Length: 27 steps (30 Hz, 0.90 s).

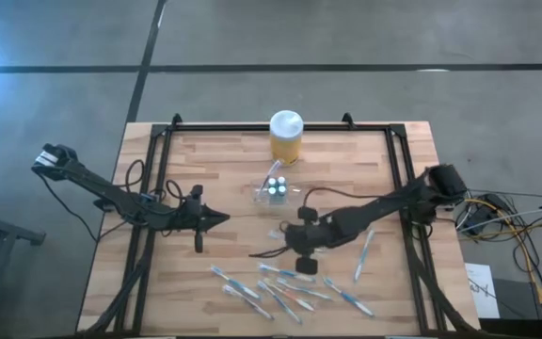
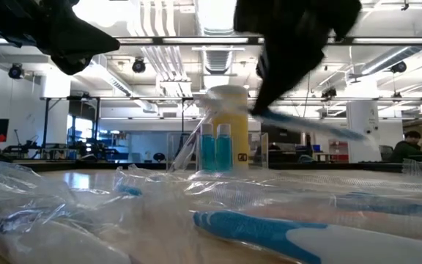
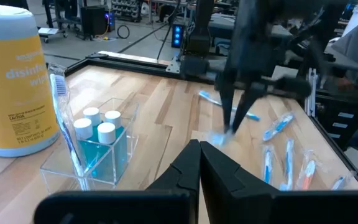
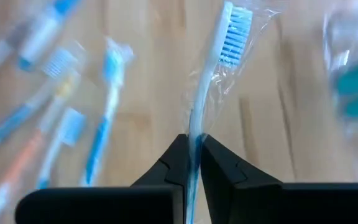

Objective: Pick & Place toothbrushing station
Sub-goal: Put the blue toothbrush into the transparent organizer

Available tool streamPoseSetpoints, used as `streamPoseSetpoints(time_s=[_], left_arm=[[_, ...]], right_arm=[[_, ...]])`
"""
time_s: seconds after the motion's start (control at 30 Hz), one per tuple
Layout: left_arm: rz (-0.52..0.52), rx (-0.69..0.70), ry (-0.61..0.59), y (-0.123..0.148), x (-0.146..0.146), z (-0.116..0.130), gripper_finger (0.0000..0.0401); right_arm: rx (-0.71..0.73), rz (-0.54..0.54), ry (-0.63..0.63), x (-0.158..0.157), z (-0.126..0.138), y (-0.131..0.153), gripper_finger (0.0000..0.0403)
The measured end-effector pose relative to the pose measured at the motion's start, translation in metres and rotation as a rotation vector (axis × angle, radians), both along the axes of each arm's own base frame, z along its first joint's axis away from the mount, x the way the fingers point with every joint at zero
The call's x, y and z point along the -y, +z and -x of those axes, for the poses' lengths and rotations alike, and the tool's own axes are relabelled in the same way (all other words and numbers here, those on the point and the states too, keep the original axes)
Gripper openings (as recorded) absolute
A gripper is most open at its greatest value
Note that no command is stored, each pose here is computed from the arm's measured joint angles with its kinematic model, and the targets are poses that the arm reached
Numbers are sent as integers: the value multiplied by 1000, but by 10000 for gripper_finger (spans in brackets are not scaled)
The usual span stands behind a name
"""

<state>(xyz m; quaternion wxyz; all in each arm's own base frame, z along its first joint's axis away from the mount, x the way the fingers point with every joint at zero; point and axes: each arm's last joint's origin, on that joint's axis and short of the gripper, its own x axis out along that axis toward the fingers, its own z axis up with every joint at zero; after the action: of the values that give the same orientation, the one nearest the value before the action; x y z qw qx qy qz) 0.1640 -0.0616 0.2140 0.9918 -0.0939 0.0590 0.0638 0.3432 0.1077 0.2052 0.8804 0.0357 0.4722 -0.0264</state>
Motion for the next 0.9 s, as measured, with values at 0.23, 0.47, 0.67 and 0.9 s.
streamPoseSetpoints(time_s=[0.23,0.47,0.67,0.9], left_arm=[[-7,13,8,-4,4,-8,10],[-116,65,-9,-14,15,-32,35],[-149,85,9,-14,23,-57,115],[-151,96,46,-3,28,-88,186]], right_arm=[[501,13,191,1,8,47,21],[840,15,251,16,19,30,21],[864,25,196,32,14,16,21],[927,81,205,29,-6,10,20]])
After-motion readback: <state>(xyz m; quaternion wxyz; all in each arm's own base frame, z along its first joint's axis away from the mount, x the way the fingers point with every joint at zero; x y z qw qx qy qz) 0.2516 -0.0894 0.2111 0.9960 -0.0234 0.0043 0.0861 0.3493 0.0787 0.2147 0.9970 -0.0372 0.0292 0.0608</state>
